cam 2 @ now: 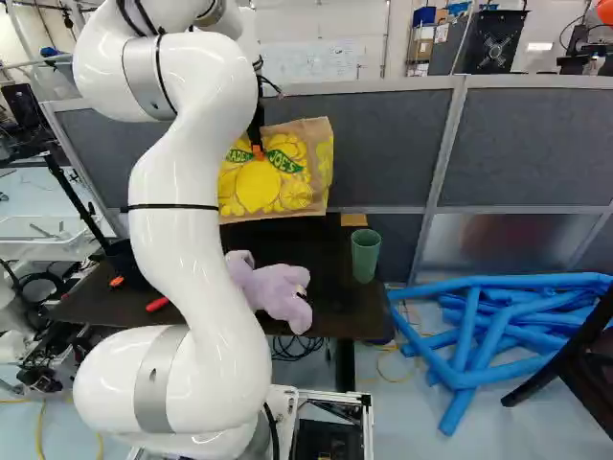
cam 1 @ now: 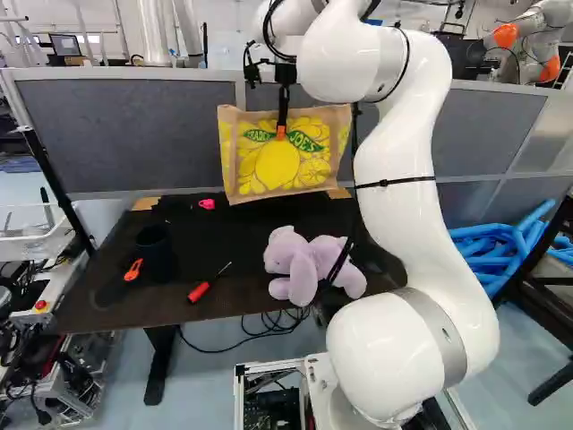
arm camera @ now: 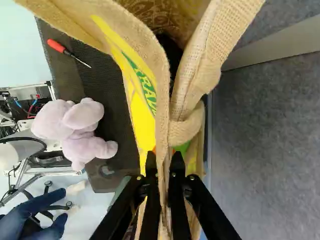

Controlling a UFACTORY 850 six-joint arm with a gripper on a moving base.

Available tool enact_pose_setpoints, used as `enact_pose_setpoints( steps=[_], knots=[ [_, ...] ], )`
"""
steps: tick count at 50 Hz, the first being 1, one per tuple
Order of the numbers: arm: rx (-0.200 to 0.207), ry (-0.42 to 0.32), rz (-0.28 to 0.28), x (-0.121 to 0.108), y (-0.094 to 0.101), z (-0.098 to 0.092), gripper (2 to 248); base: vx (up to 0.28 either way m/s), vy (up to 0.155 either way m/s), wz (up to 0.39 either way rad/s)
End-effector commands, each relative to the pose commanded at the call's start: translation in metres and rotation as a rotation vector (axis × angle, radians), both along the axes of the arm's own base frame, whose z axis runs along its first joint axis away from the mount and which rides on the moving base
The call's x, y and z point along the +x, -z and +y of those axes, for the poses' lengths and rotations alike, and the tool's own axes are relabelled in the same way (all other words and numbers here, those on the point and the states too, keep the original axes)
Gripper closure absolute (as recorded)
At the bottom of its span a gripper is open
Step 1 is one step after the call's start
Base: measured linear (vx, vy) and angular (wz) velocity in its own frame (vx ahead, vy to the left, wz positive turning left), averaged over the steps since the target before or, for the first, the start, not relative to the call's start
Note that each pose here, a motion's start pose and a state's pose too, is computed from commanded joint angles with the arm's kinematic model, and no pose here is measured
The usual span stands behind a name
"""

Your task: Pick up the bag on the ground and place it on the table

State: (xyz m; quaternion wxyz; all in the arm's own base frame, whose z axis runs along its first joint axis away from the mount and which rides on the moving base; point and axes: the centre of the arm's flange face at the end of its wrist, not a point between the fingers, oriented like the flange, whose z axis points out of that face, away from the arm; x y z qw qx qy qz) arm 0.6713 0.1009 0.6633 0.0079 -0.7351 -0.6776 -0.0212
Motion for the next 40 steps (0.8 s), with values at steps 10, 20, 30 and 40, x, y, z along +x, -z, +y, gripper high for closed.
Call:
enact_pose_setpoints(
  steps=[10, 20, 30, 40],
  knots=[
    [-0.002, -0.012, 0.011, 0.012, 0.016, 0.010, 228, 0.000, 0.000, 0.000],
    [-0.003, -0.024, 0.020, 0.024, 0.032, 0.021, 228, 0.000, 0.000, 0.000],
    [-0.005, -0.036, 0.028, 0.036, 0.047, 0.031, 228, 0.000, 0.000, 0.000],
    [-0.006, -0.047, 0.035, 0.046, 0.063, 0.042, 228, 0.000, 0.000, 0.000]
  ],
)
